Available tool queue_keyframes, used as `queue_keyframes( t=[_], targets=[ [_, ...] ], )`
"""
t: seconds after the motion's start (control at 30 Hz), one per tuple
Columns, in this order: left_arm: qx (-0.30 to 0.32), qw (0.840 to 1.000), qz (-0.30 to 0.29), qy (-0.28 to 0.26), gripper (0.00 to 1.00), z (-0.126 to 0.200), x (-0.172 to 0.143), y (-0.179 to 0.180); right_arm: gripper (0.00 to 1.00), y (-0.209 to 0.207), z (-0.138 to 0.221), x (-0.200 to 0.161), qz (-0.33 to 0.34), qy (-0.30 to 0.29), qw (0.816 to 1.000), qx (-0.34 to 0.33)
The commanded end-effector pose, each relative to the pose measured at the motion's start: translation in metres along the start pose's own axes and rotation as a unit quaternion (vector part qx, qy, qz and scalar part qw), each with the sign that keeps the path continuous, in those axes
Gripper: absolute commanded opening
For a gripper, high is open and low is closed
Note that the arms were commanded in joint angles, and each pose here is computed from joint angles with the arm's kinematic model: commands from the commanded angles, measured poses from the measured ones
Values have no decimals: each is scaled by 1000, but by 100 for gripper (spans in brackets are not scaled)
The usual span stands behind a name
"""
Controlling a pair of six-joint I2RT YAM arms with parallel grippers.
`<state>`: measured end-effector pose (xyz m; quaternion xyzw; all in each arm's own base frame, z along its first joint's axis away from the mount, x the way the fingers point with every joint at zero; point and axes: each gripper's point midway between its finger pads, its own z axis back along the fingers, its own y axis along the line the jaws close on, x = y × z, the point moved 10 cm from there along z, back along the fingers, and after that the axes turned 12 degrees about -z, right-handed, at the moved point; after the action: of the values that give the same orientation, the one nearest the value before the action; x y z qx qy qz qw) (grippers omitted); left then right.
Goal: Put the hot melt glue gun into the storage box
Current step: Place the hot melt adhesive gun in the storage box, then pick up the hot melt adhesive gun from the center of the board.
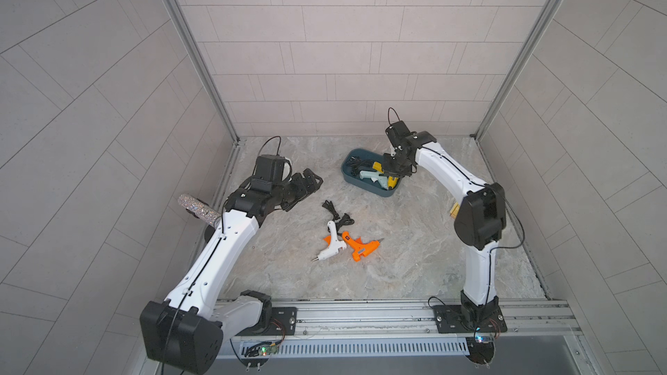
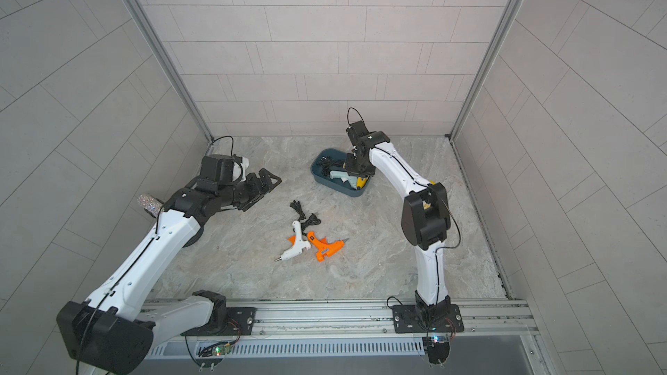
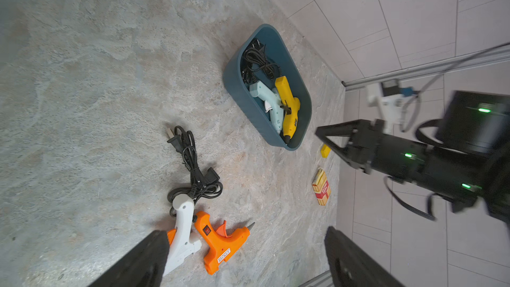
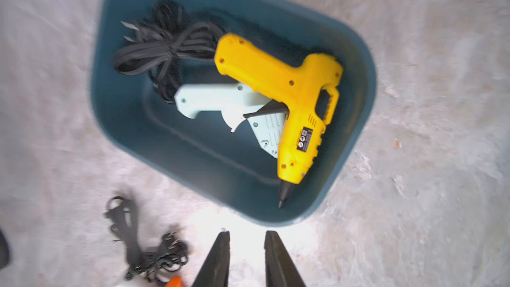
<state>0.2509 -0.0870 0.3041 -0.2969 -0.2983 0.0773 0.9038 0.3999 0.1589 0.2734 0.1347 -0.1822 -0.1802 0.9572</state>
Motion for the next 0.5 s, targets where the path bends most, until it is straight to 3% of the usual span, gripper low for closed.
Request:
queue_keyframes(
  t=[0.0,0.27,0.47],
  targets=[
    [35,999,-33,17,95,3,-7,7,31,-13,28,-14,18,-25,999,-16],
    [71,992,-26,102,92,-11,-50,32,34,-46,34,-84,127,27,991,-41],
    [106,974,-71,190,90,-29,-94,33,35,-76,35,-120,130,39,989,-55]
  ],
)
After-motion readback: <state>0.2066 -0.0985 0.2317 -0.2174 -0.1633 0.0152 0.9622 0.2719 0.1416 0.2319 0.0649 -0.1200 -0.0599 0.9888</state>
